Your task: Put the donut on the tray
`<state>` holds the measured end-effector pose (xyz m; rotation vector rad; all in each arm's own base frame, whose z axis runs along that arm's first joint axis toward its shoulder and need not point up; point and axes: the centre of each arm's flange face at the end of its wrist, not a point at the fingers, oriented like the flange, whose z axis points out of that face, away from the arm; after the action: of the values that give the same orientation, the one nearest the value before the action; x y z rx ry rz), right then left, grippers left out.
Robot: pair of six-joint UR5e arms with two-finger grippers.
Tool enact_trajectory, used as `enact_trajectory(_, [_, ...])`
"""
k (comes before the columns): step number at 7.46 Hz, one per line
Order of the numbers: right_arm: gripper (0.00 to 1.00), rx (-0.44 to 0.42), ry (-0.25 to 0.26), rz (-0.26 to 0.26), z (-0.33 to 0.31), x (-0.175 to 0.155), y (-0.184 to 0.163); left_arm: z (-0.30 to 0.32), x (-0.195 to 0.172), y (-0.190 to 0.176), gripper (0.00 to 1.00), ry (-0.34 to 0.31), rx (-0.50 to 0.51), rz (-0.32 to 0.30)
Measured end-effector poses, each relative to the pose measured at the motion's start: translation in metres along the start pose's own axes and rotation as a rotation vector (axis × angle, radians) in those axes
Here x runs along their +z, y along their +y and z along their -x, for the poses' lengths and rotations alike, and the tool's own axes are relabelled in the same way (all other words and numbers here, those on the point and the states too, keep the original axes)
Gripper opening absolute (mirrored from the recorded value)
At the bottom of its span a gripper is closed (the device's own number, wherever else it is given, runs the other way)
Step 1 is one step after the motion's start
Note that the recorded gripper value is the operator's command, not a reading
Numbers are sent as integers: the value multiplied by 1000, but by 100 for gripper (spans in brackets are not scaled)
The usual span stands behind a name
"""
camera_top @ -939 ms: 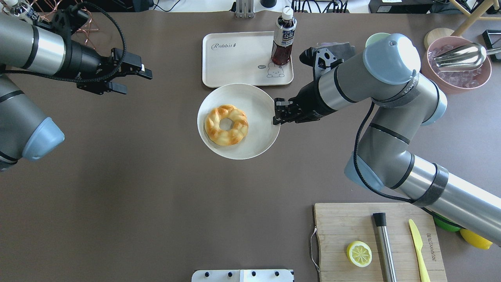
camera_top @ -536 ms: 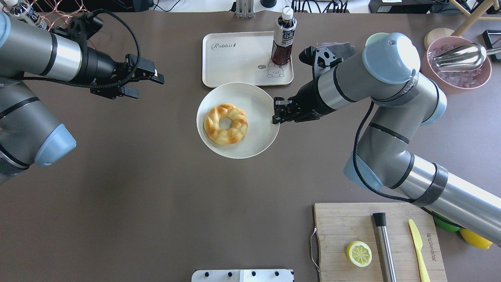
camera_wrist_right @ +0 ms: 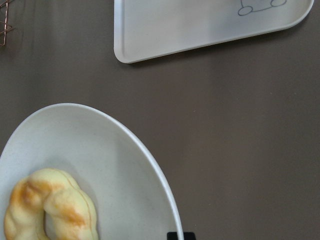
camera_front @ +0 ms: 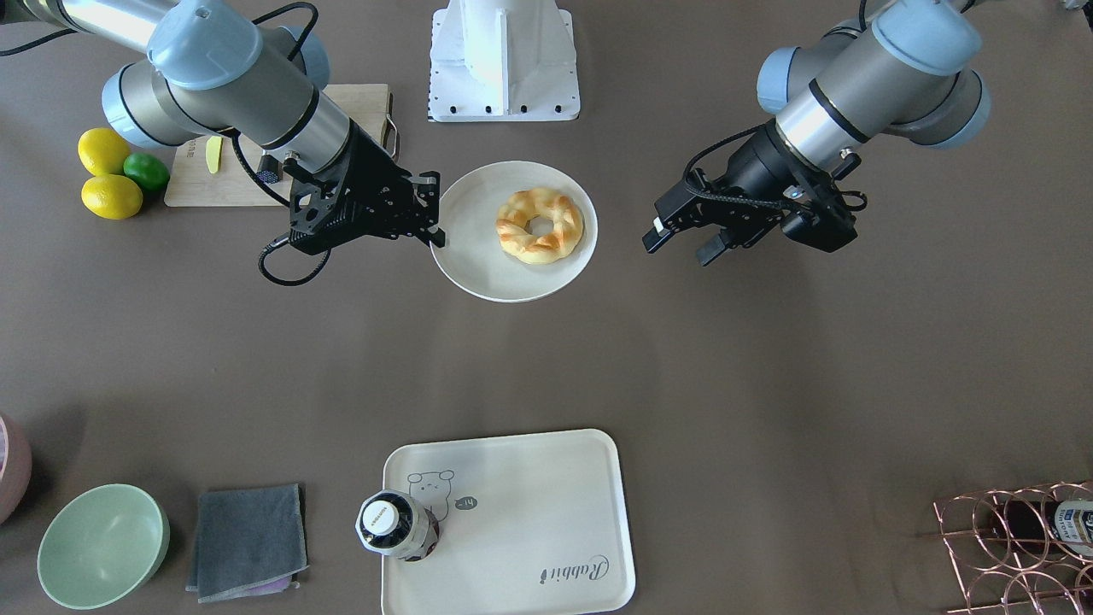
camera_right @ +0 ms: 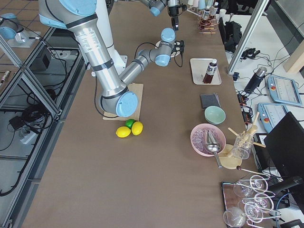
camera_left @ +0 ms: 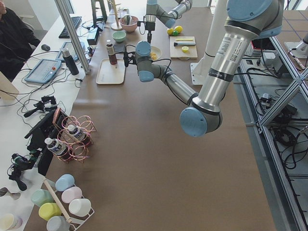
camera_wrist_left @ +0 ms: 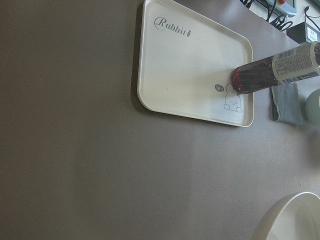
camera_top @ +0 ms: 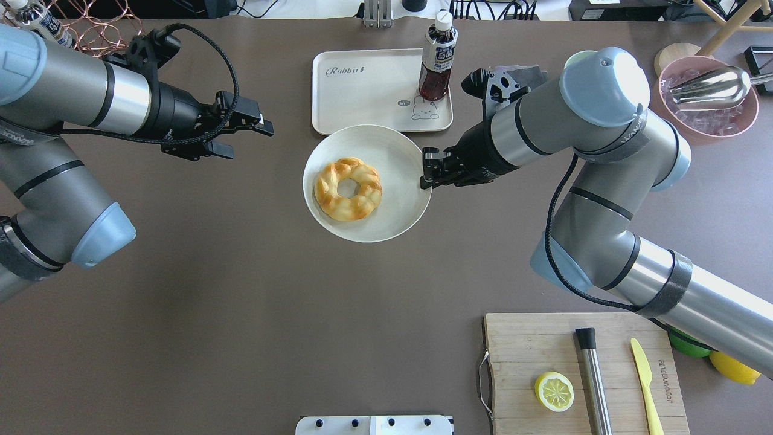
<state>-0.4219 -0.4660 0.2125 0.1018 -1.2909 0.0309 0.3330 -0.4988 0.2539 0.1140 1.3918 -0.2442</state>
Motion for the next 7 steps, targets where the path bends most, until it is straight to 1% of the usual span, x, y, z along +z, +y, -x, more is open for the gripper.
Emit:
enact_trajectory(1, [0,3,4,-2,5,-1,-4,-7,-1,2,97,10,-9,0])
enact_trajectory(4, [0,27,37,0,25,-2,-12,-18,6,10,97,24,-22,8])
enact_trajectory(5, [0,29,40,1,26,-1,-12,-20,12,16,86,24,-20,4])
enact_trajectory(6, [0,30,42,1,26,-1,-13,-22,17,20,74,25,-18,1])
enact_trajectory(7, [0,31,43,0,25,-1,-13,-23,19,23,58,27,-18,-1])
